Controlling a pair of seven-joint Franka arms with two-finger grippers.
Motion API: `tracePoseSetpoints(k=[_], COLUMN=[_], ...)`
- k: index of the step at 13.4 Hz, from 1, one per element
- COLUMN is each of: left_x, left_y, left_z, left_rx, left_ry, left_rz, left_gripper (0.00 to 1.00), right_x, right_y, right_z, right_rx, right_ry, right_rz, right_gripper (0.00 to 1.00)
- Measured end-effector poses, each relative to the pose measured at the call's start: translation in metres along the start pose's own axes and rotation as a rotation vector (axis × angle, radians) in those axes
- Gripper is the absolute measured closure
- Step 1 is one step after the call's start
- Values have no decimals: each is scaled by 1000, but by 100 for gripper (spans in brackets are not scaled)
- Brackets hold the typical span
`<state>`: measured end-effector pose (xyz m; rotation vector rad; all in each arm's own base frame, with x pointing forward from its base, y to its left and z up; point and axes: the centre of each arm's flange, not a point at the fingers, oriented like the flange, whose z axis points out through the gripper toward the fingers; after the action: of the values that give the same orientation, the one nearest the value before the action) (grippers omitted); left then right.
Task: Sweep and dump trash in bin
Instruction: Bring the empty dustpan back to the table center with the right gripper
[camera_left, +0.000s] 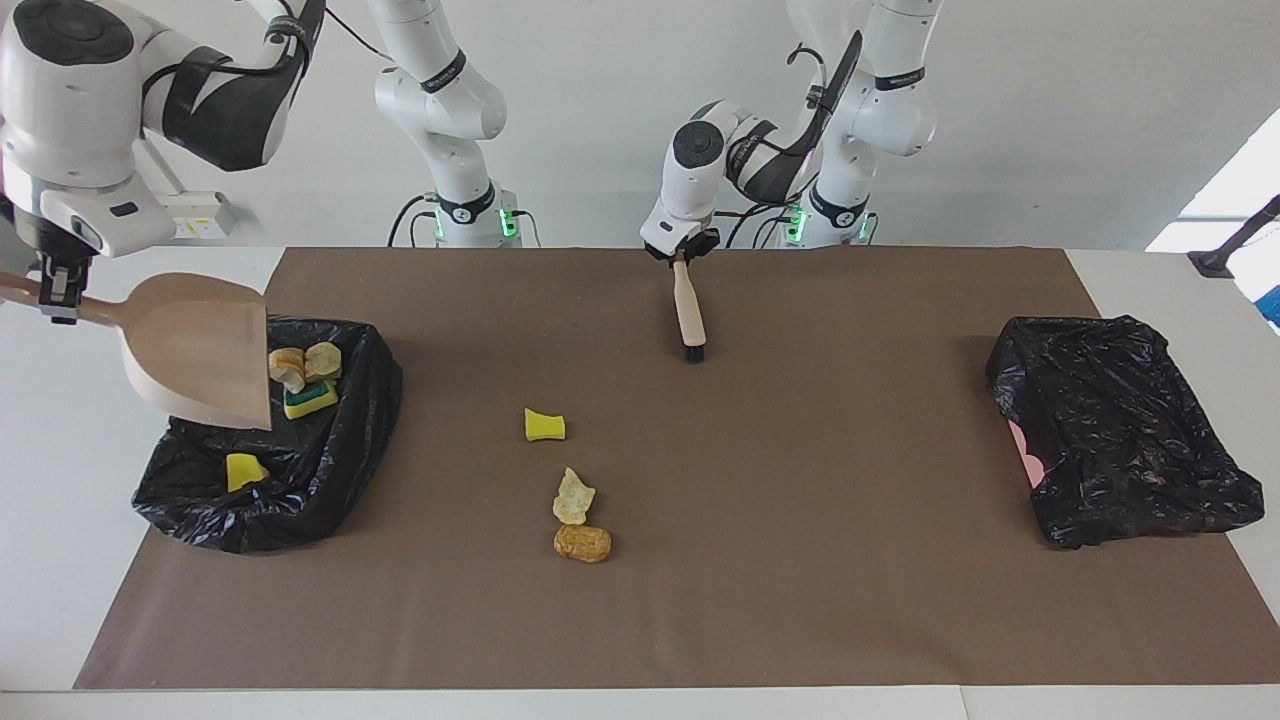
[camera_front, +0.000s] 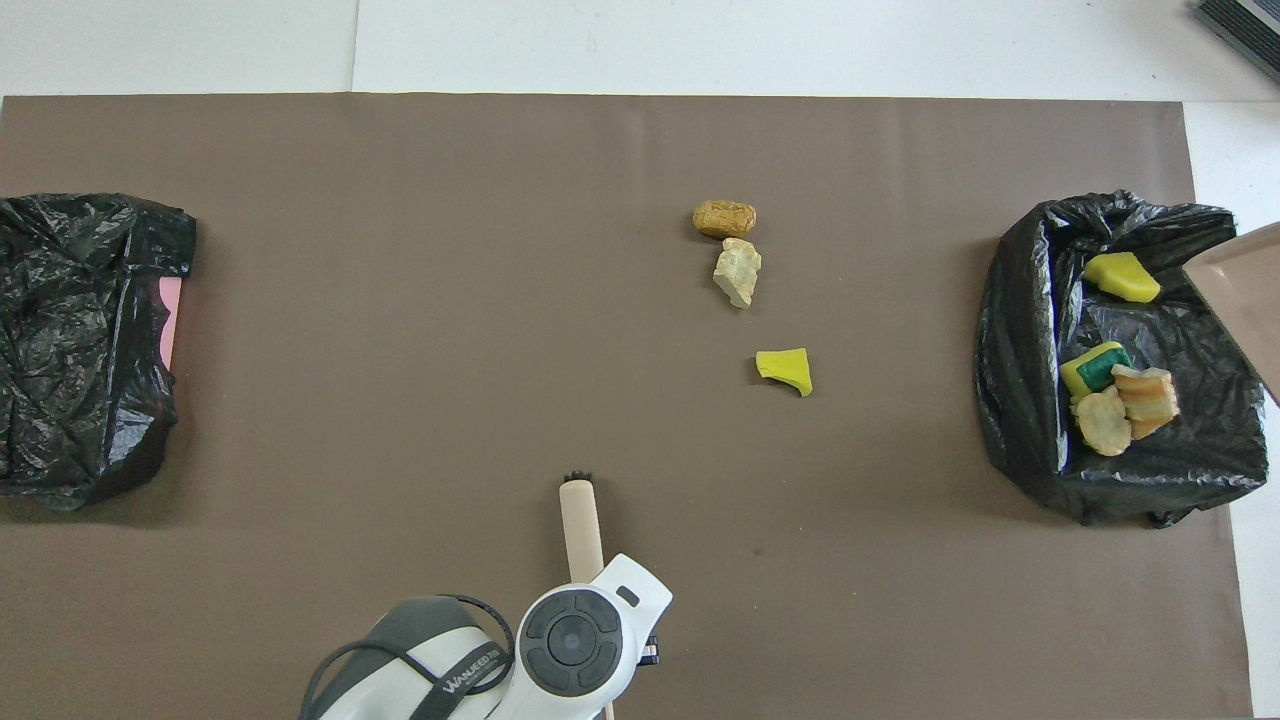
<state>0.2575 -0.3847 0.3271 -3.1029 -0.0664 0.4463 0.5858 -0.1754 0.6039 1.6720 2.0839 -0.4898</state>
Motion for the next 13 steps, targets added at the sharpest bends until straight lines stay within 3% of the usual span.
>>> tracePoseSetpoints(k=[1, 3, 5, 7, 13], left_x=[0, 1, 4, 23, 113], left_y=[0, 0, 0, -3, -59], left_z=[0, -1, -6, -27, -122], left_rx=[0, -2, -12, -53, -145], left_ry=[0, 0, 5, 24, 172], left_rz=[0, -2, -11, -48, -192], left_gripper=[62, 43, 18, 0, 0], right_x=[10, 36, 65, 86, 164], right_y=[-1, 2, 8, 13, 29], right_z=[0, -6, -7, -5, 5], right_rx=[-5, -12, -1, 19, 135], right_ry=[33, 98, 173, 224, 365], right_rz=[42, 126, 215, 317, 605], right_gripper=[69, 69, 69, 69, 69])
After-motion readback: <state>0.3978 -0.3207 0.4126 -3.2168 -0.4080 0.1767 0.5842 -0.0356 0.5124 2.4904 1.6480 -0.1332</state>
